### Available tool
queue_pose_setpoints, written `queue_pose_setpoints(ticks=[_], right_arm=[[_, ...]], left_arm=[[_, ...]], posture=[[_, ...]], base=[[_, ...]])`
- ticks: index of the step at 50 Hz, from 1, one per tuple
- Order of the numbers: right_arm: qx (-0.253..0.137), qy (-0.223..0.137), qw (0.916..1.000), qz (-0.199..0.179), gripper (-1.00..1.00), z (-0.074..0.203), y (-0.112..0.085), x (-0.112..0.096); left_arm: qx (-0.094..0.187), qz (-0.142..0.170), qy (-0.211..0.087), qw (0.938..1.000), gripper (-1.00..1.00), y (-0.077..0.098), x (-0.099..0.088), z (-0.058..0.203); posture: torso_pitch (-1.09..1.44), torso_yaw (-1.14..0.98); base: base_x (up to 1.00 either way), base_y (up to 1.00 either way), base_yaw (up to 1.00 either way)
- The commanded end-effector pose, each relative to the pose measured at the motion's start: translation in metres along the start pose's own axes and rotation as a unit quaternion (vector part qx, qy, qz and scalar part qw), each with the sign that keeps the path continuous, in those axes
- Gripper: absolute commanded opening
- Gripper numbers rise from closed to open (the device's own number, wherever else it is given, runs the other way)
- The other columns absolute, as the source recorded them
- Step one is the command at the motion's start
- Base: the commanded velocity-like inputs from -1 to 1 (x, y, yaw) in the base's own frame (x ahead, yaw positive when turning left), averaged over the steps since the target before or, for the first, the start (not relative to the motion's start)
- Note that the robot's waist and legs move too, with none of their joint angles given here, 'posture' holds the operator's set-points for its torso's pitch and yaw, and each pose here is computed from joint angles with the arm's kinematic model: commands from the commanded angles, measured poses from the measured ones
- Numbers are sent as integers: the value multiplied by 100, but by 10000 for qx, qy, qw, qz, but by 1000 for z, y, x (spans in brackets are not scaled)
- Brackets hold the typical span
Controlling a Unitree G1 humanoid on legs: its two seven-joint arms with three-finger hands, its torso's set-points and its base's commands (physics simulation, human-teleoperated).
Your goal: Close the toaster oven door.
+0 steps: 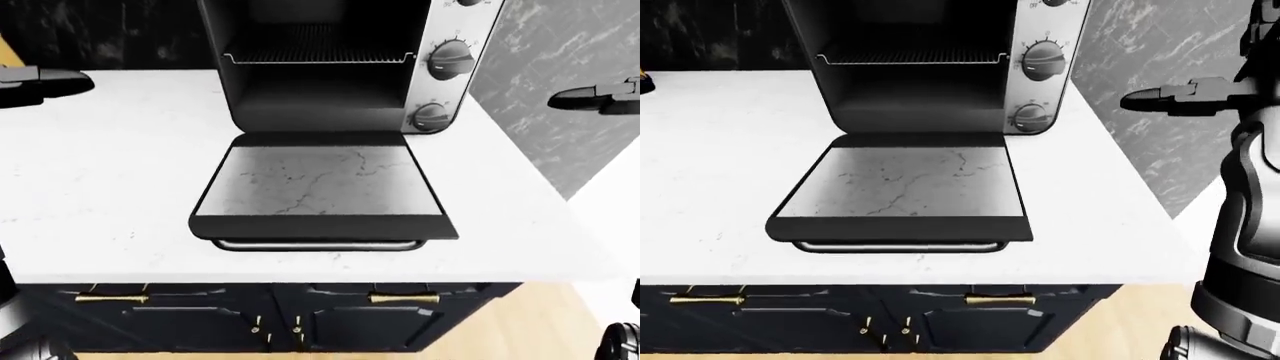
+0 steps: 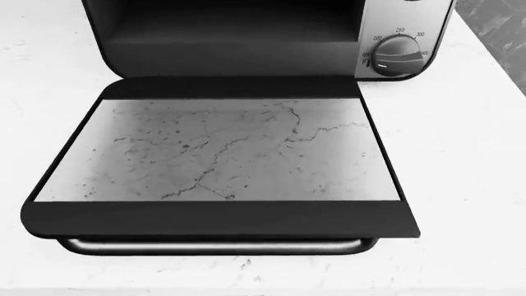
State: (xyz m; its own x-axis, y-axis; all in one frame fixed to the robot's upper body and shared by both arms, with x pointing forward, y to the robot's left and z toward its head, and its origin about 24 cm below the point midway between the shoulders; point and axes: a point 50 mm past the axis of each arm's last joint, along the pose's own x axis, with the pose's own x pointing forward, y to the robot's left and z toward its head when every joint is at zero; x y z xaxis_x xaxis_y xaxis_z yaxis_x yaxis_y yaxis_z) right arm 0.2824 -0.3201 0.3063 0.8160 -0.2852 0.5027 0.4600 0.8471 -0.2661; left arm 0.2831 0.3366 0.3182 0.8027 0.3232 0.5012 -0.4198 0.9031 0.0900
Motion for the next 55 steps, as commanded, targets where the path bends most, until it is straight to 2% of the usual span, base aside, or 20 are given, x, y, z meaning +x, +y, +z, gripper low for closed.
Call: queue_pose_setpoints(ticks=[1, 3, 15, 55], right_arm=[[-203, -433, 9989, -22, 100, 17, -4, 1], [-324, -453, 9984, 40, 100, 16, -3, -1], [-453, -431, 9974, 368, 100, 13, 2, -11], [-557, -361, 9919, 1088, 100, -11, 43, -42]], left_arm=[[20, 62, -408, 9991, 100, 4, 1, 19], [23, 70, -409, 9991, 100, 5, 1, 20], [29, 93, -386, 9992, 100, 6, 1, 18], [22, 123, -378, 9992, 100, 7, 2, 20]], posture=[[0, 0], [0, 0], [0, 0], [0, 0]], base=[[0, 0, 0], [0, 0, 0], [0, 0, 0], [0, 0, 0]])
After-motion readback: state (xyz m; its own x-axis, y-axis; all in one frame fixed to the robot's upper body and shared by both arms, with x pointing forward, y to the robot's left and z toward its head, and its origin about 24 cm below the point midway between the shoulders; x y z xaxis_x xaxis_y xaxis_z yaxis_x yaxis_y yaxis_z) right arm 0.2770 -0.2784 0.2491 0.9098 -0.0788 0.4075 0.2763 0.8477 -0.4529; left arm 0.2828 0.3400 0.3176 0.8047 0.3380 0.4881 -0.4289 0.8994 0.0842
